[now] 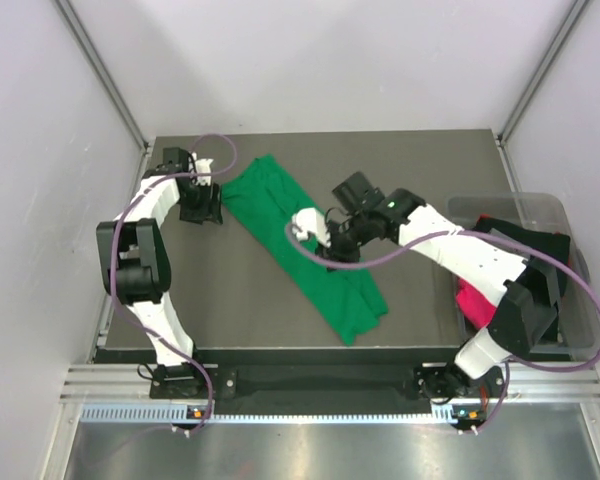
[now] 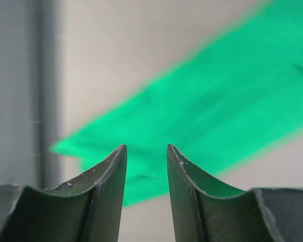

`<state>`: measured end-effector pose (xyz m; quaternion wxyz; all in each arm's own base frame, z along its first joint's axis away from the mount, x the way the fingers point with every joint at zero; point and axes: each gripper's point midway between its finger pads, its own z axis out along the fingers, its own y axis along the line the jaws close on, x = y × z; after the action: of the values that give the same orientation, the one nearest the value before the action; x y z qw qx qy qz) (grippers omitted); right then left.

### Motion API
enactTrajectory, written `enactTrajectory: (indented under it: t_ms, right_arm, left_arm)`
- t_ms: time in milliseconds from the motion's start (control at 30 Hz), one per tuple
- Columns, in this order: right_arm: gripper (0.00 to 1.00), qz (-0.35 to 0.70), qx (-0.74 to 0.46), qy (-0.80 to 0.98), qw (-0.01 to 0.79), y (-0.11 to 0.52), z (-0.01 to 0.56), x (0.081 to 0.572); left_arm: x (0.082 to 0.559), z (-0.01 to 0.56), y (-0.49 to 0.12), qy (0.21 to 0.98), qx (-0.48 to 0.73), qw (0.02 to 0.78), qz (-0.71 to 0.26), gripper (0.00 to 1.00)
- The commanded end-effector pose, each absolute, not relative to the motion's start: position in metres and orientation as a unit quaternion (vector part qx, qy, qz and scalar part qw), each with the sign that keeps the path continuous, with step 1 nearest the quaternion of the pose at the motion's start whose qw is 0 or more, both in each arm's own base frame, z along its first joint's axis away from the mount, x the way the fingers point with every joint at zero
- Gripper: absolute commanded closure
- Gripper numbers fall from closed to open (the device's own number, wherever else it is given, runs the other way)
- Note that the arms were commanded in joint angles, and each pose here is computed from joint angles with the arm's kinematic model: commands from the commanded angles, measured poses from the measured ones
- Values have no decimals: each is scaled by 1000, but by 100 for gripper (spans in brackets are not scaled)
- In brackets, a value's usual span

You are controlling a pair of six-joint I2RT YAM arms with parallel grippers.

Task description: Fold and stack the t-shirts

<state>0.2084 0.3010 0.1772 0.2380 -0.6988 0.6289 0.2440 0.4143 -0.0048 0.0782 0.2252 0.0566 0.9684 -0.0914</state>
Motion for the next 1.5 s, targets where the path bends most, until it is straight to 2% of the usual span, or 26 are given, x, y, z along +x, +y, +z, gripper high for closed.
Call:
enactTrajectory:
  t_ms: [0, 200, 367, 433, 567, 700, 733, 767, 1033, 1100, 1233, 1300, 1333, 1367, 1400, 1467]
  right_arm:
    - [62, 230, -660, 642, 317, 303, 189, 255]
    - [62, 217, -614, 671, 355, 298, 174, 297]
    - [62, 158, -573, 714, 371, 280, 144, 346]
    - [63, 151, -564, 735, 346, 268, 117, 361]
    - [63, 130, -552, 759, 320, 244, 85, 383]
    - [62, 124, -539, 788, 271, 218, 56, 386]
    - [62, 127, -533, 793, 265, 212, 53, 385]
    - [62, 130, -533, 797, 254, 208, 47, 379]
    - [61, 181, -519, 802, 234, 206, 46, 332]
    - [60, 187, -519, 797, 247, 212, 54, 330]
    - [60, 193, -524, 785, 269, 224, 63, 335]
    - [60, 196, -522, 788, 261, 227, 58, 336]
    - [60, 197, -522, 787, 263, 230, 61, 341]
    - [60, 202, -520, 791, 251, 231, 55, 338]
    - [60, 215, -520, 789, 246, 234, 54, 335]
    - [60, 227, -522, 787, 240, 236, 53, 329]
  left_arm:
    - [440, 88, -12, 962, 47, 243, -115, 35]
    - [471, 69, -20, 955, 33, 250, -157, 35]
    - [490, 43, -26, 957, 4, 227, -183, 35]
    - [495, 31, -26, 958, 3, 219, -186, 37]
    - [521, 30, -26, 952, -10, 239, -191, 48]
    - [540, 25, -29, 947, -13, 248, -202, 75]
    - [543, 18, -29, 947, -18, 245, -205, 96]
    - [551, 23, -29, 945, -17, 256, -204, 100]
    - [615, 47, -21, 921, -7, 352, -165, 100]
    - [628, 43, -17, 920, -12, 364, -146, 100]
    - [664, 74, -16, 895, 1, 433, -107, 100]
    - [673, 87, -8, 886, 6, 459, -68, 90]
    - [676, 93, -5, 882, 2, 468, -55, 79]
    - [676, 97, -2, 881, -4, 470, -47, 54]
    - [675, 108, 0, 880, -9, 474, -40, 45]
    - [661, 106, 9, 890, -20, 456, -19, 40]
